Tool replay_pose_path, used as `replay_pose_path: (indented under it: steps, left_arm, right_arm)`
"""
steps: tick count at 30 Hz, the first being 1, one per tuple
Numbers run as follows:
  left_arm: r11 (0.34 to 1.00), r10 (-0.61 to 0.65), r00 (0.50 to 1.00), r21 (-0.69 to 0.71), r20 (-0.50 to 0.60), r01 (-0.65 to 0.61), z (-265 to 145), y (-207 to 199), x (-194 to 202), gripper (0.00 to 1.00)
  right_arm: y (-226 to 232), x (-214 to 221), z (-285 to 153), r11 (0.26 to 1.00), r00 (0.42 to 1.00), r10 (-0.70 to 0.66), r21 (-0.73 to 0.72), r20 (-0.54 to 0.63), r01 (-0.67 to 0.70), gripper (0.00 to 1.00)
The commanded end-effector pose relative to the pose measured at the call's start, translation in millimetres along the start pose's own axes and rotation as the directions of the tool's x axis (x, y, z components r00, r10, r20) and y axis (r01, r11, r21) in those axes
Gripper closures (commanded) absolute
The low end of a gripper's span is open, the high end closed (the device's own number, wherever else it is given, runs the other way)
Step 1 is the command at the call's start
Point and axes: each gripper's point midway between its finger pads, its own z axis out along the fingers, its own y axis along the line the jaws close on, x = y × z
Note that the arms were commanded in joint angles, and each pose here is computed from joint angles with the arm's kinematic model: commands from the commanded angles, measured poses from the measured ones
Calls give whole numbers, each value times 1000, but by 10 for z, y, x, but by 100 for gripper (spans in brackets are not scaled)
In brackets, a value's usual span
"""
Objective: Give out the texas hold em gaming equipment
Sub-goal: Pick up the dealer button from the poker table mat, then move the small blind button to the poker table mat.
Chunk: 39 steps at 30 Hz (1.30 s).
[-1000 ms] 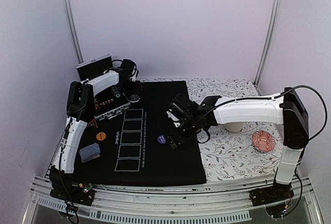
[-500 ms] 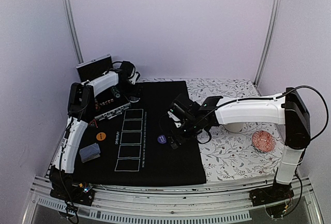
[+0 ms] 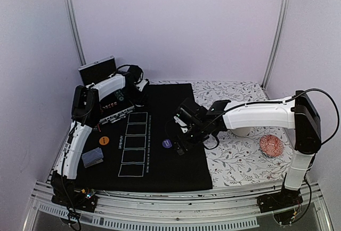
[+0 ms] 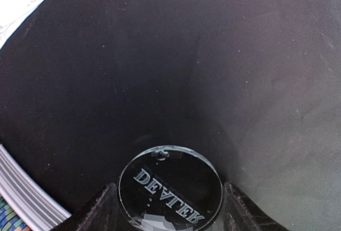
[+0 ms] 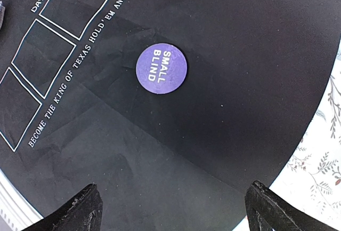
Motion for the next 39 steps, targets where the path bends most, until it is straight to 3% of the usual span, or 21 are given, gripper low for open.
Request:
replay_pose_path:
  steps: [1,7,13,17,23,32,39]
  left_arm:
    - [995,51,974,93,-221,-31,187,-278,646,35]
    - [992,99,982,92,-159,-85,111,-403,488,44]
    - [993,70,989,101,-133,-57,68,-437,411,67]
    - [997,44,998,73,-50,-40,-101,-409,196,75]
    - [998,35,999,60,26,-37,-391,-426,1,79]
    - [996,16,997,87,70,-22,-904,-599,14,79]
    - [994,-49,991,105,126,36,-1504,-675,108,79]
  right_arm:
    - [4,-77,-141,1000,999,19,-19,42,-18,5]
    - [-1,-57,-127,1000,999,19,-18,37,-18,5]
    - [-25,-18,-158,1000,999,25,-14,35,-25,5]
    - [-19,-44,-210,999,998,32,-23,54,-31,5]
    - [-17,-81,-301,999,996,41,-34,84,-38,5]
    - [-22,-110,-388,998,991,33,-48,132,-27,4]
    - [86,-321,-82,999,994,-42,-29,104,45,5]
